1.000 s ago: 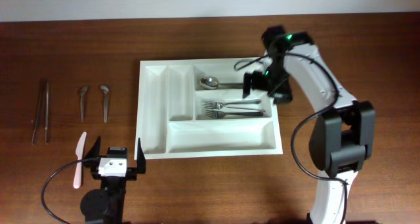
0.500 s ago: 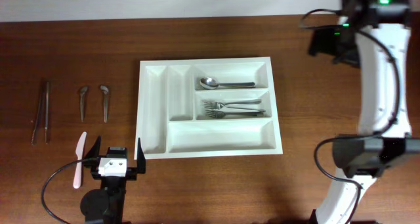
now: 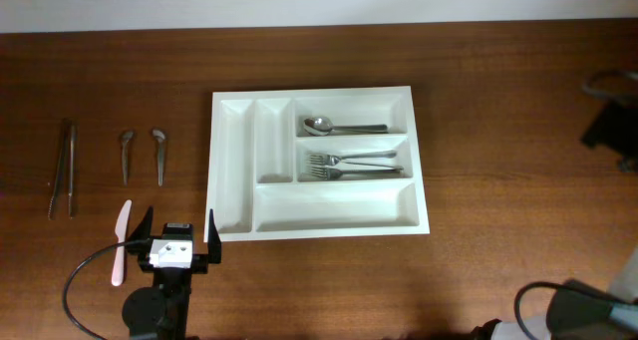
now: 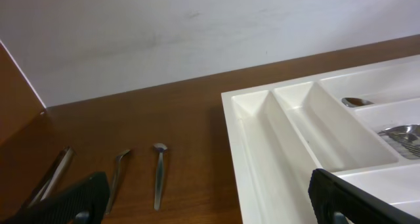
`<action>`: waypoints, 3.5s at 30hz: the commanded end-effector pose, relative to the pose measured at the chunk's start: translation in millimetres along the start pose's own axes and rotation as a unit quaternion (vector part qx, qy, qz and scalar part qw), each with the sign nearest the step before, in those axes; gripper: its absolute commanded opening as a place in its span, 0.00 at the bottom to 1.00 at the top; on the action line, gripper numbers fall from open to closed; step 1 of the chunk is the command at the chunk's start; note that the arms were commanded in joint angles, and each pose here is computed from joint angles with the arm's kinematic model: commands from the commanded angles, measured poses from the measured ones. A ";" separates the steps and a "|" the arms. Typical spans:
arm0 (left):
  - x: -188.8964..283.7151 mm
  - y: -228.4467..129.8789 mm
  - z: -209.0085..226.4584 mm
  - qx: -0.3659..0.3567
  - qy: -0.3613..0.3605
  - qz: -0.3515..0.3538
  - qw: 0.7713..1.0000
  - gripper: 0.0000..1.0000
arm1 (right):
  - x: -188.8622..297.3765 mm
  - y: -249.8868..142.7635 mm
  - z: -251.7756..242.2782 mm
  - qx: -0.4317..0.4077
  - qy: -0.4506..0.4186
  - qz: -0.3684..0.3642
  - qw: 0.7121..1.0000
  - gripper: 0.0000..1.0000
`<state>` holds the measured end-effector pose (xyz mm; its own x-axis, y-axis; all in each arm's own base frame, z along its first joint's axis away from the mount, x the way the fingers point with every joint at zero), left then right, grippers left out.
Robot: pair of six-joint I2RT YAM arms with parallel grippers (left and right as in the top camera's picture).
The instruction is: Pack container
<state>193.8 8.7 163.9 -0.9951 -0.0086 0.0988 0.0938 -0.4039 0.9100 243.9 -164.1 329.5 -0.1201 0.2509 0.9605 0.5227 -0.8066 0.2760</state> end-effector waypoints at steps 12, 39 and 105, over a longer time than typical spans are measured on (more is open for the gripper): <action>0.0 -1.9 1.1 -0.008 0.006 0.002 1.000 0.99 | -81.8 70.1 -61.0 -0.102 -0.021 -0.071 0.992 0.99; 0.0 -1.9 1.1 -0.008 0.006 0.002 1.000 0.99 | -133.0 89.1 -57.8 -0.119 -0.022 -0.060 0.991 0.99; -98.9 46.8 240.1 0.090 -0.022 0.526 0.845 0.99 | -133.1 89.2 -57.7 -0.119 -0.022 -0.060 0.991 0.99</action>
<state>294.2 205.1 300.9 -0.3386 -0.2845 0.8969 0.9404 -0.0717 0.3323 259.3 -299.6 231.4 -0.1404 0.3733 0.9170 0.2987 -0.8671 0.3987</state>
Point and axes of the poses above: each gripper's point midway between its finger pads, its own x axis back along the fingers, its own z axis along the line the jaws close on, y = z × x, the point moved 5 cm from there along x, back along the fingers, and after that the axes turned 13 degrees about -x, right-handed, at the moved point
